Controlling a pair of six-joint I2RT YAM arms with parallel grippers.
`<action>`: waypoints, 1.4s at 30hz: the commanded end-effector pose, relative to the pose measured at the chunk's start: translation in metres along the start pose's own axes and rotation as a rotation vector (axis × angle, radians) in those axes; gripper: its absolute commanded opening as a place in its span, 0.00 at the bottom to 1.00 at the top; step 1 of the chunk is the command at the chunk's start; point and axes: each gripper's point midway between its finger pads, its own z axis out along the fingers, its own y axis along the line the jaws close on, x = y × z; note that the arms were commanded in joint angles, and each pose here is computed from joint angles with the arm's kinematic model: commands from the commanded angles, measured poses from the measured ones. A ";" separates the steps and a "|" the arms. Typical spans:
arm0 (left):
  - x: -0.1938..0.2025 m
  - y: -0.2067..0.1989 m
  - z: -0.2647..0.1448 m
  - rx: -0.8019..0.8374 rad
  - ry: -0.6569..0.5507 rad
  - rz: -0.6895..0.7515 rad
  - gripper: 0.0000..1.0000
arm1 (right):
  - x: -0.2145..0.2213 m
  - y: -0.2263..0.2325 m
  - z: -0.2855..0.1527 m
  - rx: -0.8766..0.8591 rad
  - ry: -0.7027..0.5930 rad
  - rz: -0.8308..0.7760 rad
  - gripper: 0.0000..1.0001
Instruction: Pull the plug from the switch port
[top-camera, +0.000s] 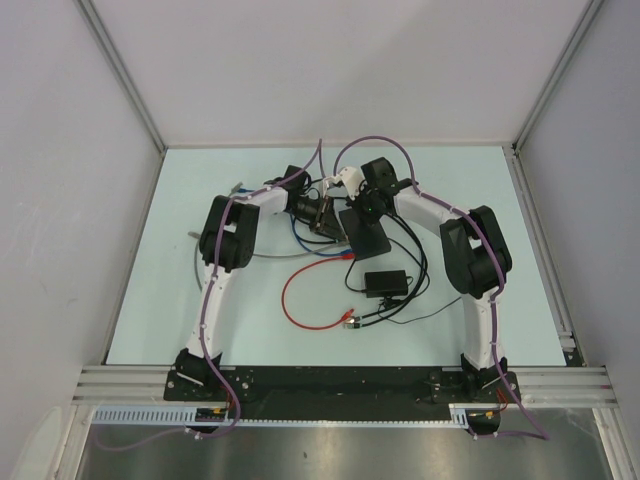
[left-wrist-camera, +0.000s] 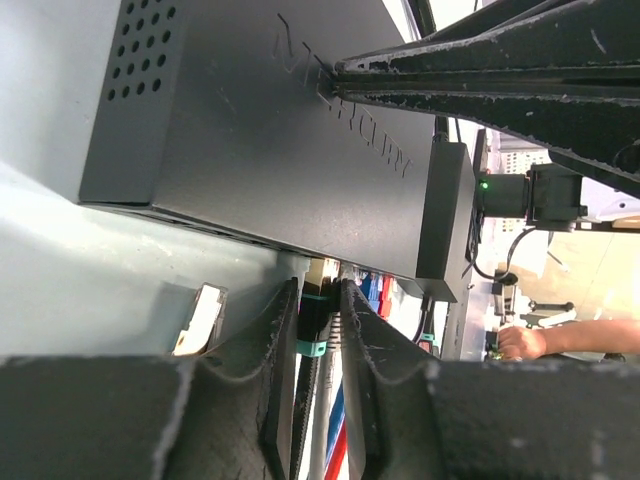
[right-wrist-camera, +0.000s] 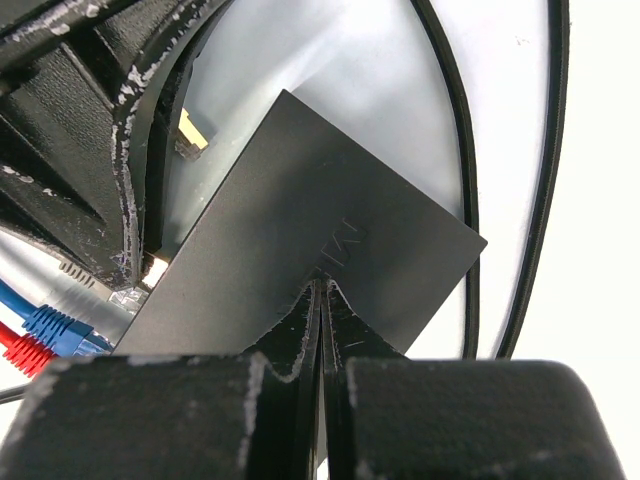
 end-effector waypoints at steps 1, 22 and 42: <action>-0.012 0.005 -0.001 -0.034 -0.019 0.028 0.14 | 0.131 0.035 0.031 -0.095 0.397 0.045 0.00; -0.002 0.011 -0.013 -0.100 0.029 0.124 0.00 | 0.132 0.036 0.032 -0.094 0.403 0.039 0.00; -0.077 0.072 -0.124 -0.627 -0.117 0.190 0.00 | 0.132 0.036 0.033 -0.097 0.402 0.034 0.00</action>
